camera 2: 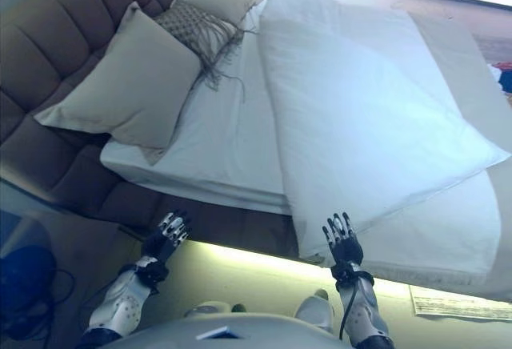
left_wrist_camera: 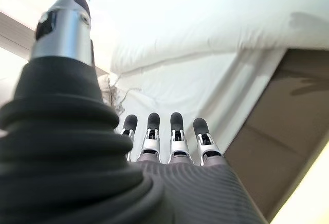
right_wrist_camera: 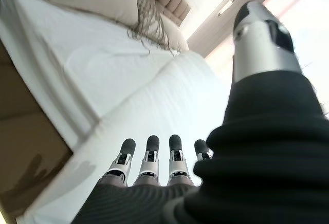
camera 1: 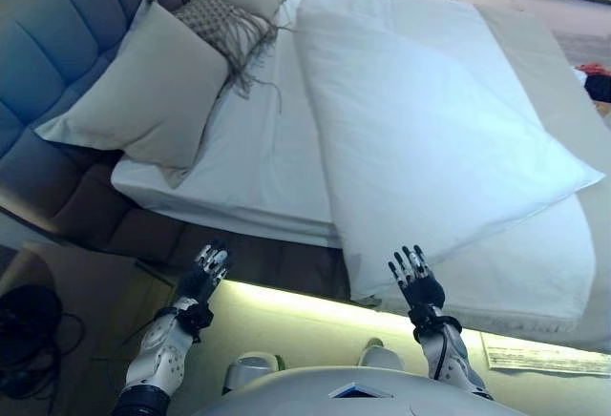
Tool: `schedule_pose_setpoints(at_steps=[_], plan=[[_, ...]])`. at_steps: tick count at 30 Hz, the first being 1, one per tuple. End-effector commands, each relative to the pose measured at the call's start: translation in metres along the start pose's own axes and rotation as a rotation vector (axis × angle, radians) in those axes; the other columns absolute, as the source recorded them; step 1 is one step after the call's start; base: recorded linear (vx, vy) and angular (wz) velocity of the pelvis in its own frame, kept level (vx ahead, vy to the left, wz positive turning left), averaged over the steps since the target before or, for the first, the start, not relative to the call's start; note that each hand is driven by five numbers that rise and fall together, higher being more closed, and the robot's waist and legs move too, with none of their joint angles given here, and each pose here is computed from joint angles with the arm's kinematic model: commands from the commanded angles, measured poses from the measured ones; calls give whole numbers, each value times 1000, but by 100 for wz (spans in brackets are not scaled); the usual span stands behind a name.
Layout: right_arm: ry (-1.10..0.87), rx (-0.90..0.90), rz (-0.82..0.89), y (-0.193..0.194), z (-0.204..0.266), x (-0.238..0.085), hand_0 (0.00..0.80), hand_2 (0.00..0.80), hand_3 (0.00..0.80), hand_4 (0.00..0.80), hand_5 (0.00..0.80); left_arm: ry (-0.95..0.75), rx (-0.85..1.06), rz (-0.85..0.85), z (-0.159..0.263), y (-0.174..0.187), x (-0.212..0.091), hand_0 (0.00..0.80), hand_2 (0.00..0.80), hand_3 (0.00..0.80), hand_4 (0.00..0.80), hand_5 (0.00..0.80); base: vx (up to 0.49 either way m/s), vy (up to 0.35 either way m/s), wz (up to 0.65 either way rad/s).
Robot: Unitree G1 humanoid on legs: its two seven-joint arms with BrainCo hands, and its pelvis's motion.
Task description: Make the bed neatly
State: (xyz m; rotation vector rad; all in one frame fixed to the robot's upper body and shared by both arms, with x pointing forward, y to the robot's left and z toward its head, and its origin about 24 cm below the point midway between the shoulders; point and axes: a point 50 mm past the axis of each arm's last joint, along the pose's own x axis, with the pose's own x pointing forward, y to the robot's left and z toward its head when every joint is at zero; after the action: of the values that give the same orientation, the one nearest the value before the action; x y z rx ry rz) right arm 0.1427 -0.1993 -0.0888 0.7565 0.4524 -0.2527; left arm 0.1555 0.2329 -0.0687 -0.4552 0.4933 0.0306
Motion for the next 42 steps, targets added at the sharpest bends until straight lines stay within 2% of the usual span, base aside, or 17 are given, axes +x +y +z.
schedule_pose_setpoints(at_steps=[1,7,9,15,20,27,42], plan=[[-86,-13,126,15,24,9,0,0,0,0,0,-165,17,-42,36,-2,2,0,0,0,0,0,176,-226,28],[-54,-28,131,21,22,13,0,0,0,0,0,-154,-10,4,29,6,1,0,0,0,0,0,206,-308,-1],[-65,-27,128,23,24,14,0,0,0,0,0,-132,-46,-35,25,4,2,0,0,0,0,0,178,-319,0],[-65,-20,89,11,30,13,0,0,0,0,0,-87,-17,-103,13,-14,7,0,0,0,0,0,107,-322,16],[-53,-36,69,4,31,13,0,0,0,0,0,-71,-20,-70,2,-8,-2,0,0,0,0,0,120,-180,1],[-50,-59,75,0,31,3,0,0,0,0,0,-64,-46,-13,-1,3,-8,0,0,0,0,0,255,163,22],[-92,-19,18,-2,20,-8,0,0,0,0,0,-59,103,-140,16,-6,-5,0,0,0,0,0,243,194,-10]])
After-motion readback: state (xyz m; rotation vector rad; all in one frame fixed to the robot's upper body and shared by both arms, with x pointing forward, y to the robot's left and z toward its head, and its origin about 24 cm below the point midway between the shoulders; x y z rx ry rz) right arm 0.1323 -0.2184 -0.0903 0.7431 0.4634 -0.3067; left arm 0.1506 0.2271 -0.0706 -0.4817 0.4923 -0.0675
